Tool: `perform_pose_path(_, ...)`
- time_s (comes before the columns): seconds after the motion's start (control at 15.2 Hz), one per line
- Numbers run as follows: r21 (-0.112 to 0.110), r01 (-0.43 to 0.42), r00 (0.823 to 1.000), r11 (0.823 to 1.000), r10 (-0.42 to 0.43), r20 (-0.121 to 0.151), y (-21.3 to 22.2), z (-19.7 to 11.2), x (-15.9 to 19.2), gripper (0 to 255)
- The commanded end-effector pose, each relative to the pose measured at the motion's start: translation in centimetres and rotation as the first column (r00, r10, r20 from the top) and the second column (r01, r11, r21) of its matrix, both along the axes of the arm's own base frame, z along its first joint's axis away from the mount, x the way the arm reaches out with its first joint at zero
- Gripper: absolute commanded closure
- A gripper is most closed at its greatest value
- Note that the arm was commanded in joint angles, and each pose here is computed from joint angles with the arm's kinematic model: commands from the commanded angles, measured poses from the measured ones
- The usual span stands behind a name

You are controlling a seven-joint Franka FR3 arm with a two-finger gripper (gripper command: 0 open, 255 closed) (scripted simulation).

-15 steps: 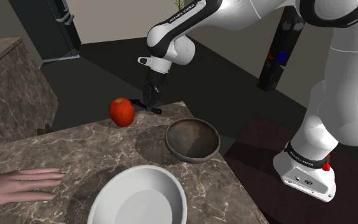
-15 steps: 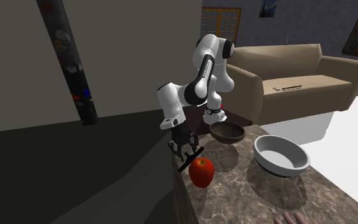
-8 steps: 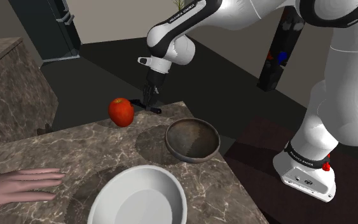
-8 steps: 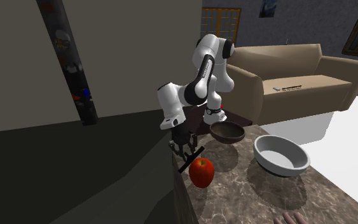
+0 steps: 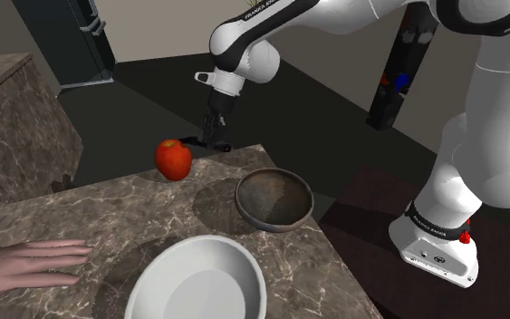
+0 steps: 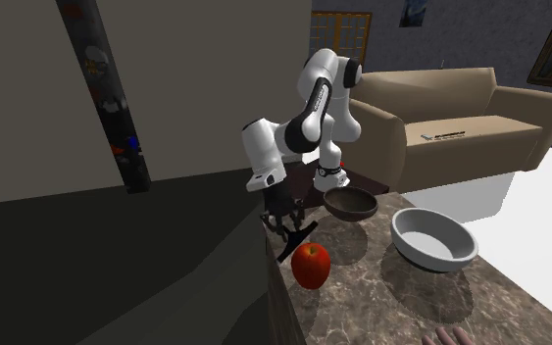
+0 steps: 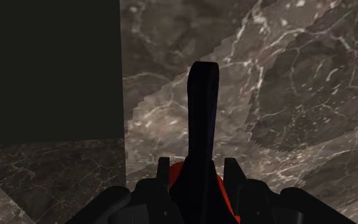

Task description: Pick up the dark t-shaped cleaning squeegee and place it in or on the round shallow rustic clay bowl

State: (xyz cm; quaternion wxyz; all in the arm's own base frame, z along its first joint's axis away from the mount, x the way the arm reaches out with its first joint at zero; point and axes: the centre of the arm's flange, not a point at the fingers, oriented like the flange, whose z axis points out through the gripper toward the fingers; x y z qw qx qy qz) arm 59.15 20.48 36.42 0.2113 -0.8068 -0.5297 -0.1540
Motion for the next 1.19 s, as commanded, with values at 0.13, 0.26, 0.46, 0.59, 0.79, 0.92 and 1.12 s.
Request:
perform_pose_path(0.13, 0.0, 0.0, 1.0, 1.0, 0.0, 0.0, 0.1, 2.2, 0.0, 255)
perform_pose_path(0.26, 0.0, 0.0, 1.0, 1.0, 0.0, 0.0, 0.1, 3.2, 0.0, 255)
perform_pose_path(0.46, 0.0, 0.0, 1.0, 1.0, 0.0, 0.0, 0.1, 4.8, 0.0, 255)
perform_pose_path(0.59, 0.0, 0.0, 1.0, 1.0, 0.0, 0.0, 0.1, 5.9, 0.0, 255)
perform_pose_path(0.79, 0.0, 0.0, 1.0, 1.0, 0.0, 0.0, 0.1, 7.4, 0.0, 255)
perform_pose_path(0.92, 0.0, 0.0, 1.0, 1.0, 0.0, 0.0, 0.1, 8.5, 0.0, 255)
perform_pose_path(1.12, 0.0, 0.0, 1.0, 1.0, 0.0, 0.0, 0.1, 10.1, 0.0, 255)
